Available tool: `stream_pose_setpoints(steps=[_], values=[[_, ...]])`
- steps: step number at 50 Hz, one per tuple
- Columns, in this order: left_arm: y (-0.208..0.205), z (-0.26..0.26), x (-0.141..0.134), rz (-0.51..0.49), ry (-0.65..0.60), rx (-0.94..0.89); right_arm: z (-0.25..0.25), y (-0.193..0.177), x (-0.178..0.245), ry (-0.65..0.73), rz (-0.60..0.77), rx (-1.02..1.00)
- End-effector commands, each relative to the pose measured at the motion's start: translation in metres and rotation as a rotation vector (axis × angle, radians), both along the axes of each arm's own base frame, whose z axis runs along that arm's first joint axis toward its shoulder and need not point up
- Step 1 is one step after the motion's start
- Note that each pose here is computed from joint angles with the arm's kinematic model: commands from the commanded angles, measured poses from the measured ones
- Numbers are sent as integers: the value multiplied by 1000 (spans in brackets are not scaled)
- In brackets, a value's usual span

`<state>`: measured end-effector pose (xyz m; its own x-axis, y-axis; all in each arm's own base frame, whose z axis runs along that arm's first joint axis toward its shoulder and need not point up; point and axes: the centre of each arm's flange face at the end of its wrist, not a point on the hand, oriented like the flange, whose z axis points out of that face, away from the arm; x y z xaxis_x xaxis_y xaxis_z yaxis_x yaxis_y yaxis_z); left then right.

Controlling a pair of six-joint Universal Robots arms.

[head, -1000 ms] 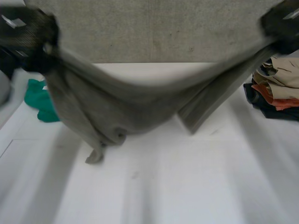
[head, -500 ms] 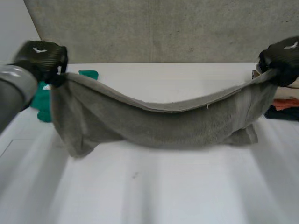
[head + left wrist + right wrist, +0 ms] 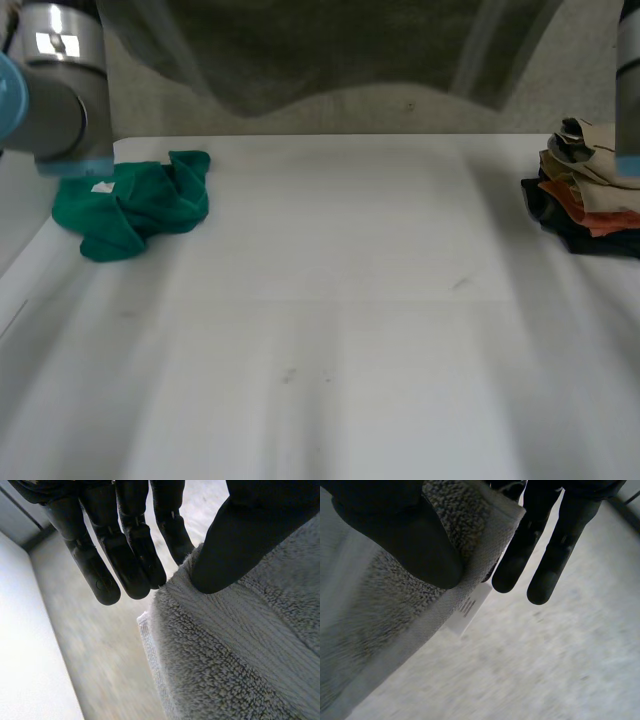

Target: Fold the laundry.

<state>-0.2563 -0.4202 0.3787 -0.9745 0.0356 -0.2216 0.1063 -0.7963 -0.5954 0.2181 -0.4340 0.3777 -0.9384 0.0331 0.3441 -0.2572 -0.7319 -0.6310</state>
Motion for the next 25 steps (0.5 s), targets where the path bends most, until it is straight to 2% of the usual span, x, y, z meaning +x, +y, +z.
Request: stream_pose_setpoints(steps=[1, 5, 11, 15, 16, 19, 20, 23, 25], values=[[20, -86, 3, -26, -104, 335, -76, 4, 5, 132, 83, 338], [39, -132, 1, -59, -175, 470, -128, 14, 4, 197, 131, 543], [74, -194, 5, -64, -298, 680, -187, 31, -15, 290, 87, 792], [105, -209, 14, -4, -451, 774, -215, 54, -31, 418, 48, 947], [122, -210, 18, 14, -527, 815, -222, 66, -38, 473, 30, 1010], [153, -205, 24, 25, -629, 875, -221, 87, -44, 567, 12, 1076], [174, -199, 29, 28, -687, 920, -211, 103, -50, 625, -8, 1103], [207, -193, 39, 37, -758, 1015, -195, 128, -64, 703, -51, 1164], [239, -190, 52, 45, -823, 1138, -186, 150, -77, 767, -68, 1216]])
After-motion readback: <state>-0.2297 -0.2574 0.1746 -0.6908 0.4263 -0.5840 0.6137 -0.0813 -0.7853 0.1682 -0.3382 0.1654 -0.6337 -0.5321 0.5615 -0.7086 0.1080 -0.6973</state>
